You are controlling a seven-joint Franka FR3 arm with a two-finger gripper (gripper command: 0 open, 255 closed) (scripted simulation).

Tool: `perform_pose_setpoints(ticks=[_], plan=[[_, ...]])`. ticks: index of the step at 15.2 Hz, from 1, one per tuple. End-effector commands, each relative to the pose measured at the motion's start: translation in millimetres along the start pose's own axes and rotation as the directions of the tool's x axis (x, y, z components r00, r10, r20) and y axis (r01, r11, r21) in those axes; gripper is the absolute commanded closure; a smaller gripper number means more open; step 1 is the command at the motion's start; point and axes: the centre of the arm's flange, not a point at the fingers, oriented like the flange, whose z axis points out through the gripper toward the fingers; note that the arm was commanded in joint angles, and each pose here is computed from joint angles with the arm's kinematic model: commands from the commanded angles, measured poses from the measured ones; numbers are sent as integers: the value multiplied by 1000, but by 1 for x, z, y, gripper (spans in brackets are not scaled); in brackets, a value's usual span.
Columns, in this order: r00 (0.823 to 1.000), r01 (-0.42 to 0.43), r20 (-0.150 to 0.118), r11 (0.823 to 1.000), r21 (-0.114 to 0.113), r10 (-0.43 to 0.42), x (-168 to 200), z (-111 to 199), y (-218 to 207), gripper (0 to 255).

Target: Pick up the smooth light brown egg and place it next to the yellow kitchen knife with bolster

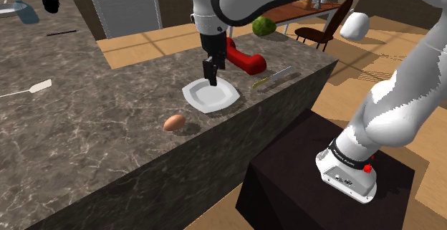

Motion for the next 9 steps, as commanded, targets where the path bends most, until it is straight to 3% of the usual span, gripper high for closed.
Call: perform_pose_setpoints(ticks=[1, 9], plan=[[999, 37, 4, 999, -13, -37, 19, 10, -18, 0], [983, 181, 27, 981, -65, -180, 90, 53, -94, 0]])
